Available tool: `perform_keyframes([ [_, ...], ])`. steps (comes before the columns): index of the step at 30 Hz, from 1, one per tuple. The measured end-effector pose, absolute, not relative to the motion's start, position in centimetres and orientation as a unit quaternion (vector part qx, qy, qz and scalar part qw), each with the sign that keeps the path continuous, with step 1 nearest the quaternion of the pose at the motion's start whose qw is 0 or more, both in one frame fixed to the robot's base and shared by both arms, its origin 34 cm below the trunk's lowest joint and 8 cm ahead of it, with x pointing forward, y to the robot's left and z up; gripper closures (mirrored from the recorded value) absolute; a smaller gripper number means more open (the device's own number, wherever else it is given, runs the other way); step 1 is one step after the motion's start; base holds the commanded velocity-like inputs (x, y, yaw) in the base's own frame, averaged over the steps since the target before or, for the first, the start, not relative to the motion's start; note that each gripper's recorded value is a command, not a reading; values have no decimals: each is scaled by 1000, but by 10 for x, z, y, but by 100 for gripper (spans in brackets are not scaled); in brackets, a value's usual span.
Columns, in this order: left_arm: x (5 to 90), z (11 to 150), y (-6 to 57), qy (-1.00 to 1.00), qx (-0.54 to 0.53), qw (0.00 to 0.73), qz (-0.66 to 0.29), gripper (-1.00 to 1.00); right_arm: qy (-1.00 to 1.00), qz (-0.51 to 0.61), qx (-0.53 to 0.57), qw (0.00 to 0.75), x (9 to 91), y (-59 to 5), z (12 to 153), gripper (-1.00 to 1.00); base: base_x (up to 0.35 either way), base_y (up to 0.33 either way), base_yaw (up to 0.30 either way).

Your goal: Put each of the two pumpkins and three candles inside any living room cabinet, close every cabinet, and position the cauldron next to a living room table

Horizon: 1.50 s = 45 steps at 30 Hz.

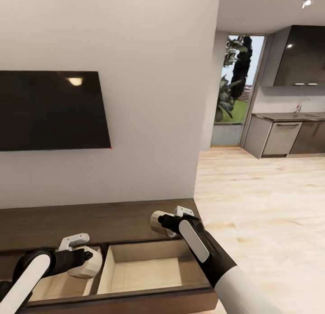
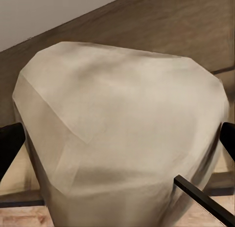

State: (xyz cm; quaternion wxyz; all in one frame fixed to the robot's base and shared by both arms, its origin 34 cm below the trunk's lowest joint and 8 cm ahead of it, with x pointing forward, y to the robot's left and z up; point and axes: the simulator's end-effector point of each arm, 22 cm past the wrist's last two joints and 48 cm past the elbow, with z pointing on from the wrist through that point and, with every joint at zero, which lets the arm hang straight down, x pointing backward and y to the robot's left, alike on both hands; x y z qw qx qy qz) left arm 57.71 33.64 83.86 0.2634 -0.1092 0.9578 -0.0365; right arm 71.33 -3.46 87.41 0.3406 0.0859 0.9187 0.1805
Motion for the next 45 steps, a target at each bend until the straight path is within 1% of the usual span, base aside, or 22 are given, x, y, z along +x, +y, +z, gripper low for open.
perform_keyframes([
  [6,577,838,337,958,-110,262,-37,100,919,180,86,341,713,-35,874,100,243,-3,-57],
  [13,577,837,337,958,-111,262,-37,100,924,177,77,331,710,-35,870,100,22,0,-4],
  [30,578,838,335,958,-110,263,-40,100,929,167,74,322,706,-36,863,100,92,5,0],
  [34,578,836,316,957,-112,261,-61,100,949,109,79,284,690,-58,826,100,21,0,0],
  [37,578,832,298,956,-115,258,-76,100,960,77,64,262,674,-57,805,100,4,0,0],
  [45,580,825,266,957,-106,262,-65,100,965,58,39,253,662,-47,795,100,0,0,0],
])
